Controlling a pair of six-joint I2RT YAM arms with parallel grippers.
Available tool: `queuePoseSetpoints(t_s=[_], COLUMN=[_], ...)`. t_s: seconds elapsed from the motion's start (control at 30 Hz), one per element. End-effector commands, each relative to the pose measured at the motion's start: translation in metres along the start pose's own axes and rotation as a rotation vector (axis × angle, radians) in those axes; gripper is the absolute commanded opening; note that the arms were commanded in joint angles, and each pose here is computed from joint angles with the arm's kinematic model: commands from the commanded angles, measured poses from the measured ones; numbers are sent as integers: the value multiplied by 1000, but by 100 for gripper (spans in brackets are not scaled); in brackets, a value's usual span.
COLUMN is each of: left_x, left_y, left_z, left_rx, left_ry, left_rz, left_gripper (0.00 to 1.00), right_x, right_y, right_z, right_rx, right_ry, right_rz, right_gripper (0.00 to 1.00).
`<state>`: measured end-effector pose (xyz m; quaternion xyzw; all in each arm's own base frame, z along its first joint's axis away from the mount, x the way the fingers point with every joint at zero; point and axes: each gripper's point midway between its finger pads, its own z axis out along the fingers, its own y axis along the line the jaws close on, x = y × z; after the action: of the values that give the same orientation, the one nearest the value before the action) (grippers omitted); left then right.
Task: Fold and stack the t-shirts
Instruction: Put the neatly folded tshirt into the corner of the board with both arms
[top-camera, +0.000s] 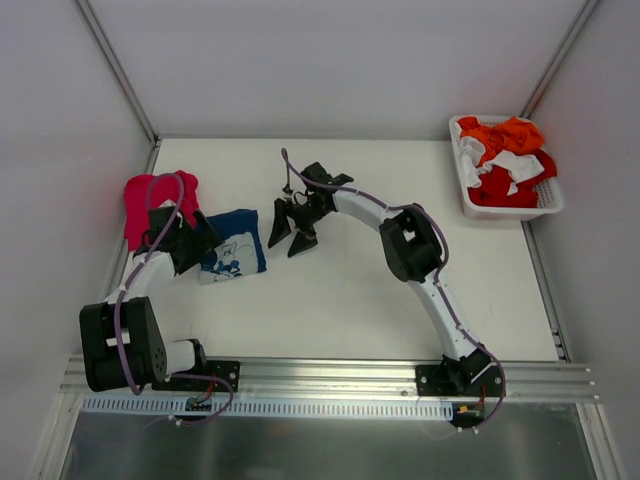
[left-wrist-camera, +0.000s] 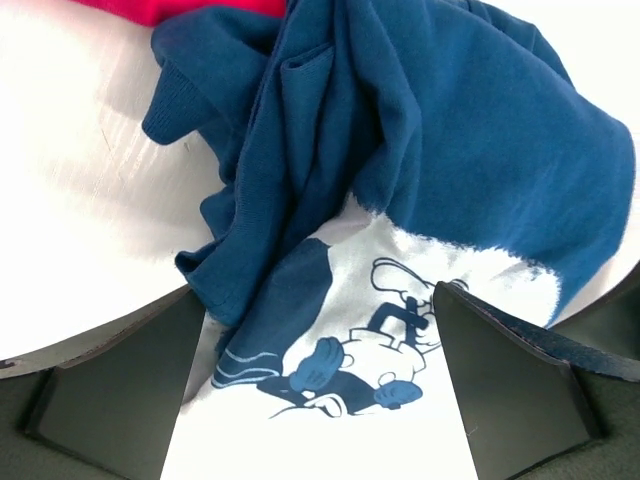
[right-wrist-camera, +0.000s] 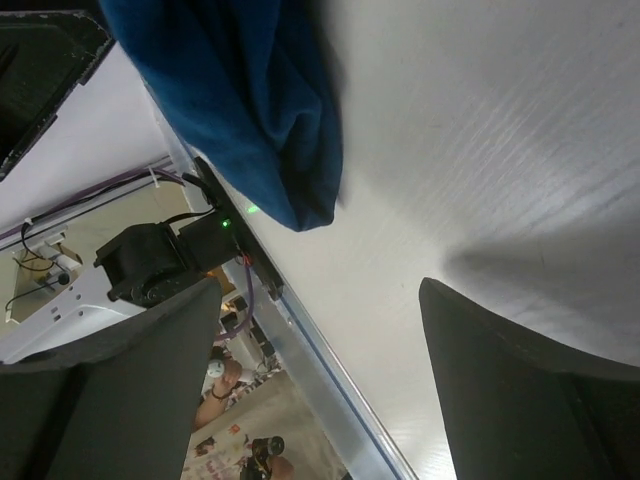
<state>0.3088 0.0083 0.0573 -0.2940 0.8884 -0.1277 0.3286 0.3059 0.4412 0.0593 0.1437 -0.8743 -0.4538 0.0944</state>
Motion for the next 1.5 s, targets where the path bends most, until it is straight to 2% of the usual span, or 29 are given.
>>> queuePoseSetpoints(t_s=[0.0, 0.17, 0.23, 0.3, 0.4, 0.57, 0.7, 0.77, 0.9, 1.03, 1.13, 1.17, 1.23, 1.27, 1.3, 1.47], left_x=[-12, -38, -40, -52, -59, -51, -19, -7, 26, 29, 29, 38, 28, 36, 25, 33], left_y=[-8, -5, 9, -7, 4, 17, 43, 47, 68, 59, 40, 28, 9, 2, -9, -25], left_z=[-11, -32, -45, -62, -78, -71, -53, -47, -35, -17, 2, 9, 21, 26, 31, 48], left_rx=[2, -55, -160, -115, -178, -252, -361, -370, -426, -350, -233, -166, -61, -10, 51, 164], left_ry=[-6, -107, -115, -136, -209, -171, -55, -38, 26, 20, 55, 106, 76, 108, 65, 115], left_rz=[-33, 12, -34, -15, -31, -61, -96, -140, -136, -141, -126, -134, -145, -160, -157, -170], left_gripper=[99, 99, 99, 99, 99, 99, 99, 99, 99, 99, 99, 99, 99, 99, 99, 99], right_x=[1, 0, 4, 7, 16, 30, 30, 29, 31, 33, 33, 32, 34, 36, 37, 45], right_y=[54, 42, 30, 20, 11, -2, -5, -3, 10, 14, 11, 11, 9, 9, 5, -7], right_z=[-39, -51, -51, -51, -54, -43, -37, -37, -37, -35, -32, -31, -28, -26, -23, -15], right_rx=[-1, 114, 175, 222, 267, 225, 189, 186, 147, 137, 136, 135, 135, 136, 141, 173], right_ry=[-87, -149, -179, -206, -239, -268, -278, -277, -270, -281, -280, -283, -277, -272, -265, -245], right_rz=[-109, -197, -253, -287, -312, -303, -300, -306, -335, -359, -360, -364, -366, -368, -367, -363], right_gripper=[84, 84, 84, 84, 84, 84, 84, 84, 84, 84, 84, 84, 84, 84, 84, 84])
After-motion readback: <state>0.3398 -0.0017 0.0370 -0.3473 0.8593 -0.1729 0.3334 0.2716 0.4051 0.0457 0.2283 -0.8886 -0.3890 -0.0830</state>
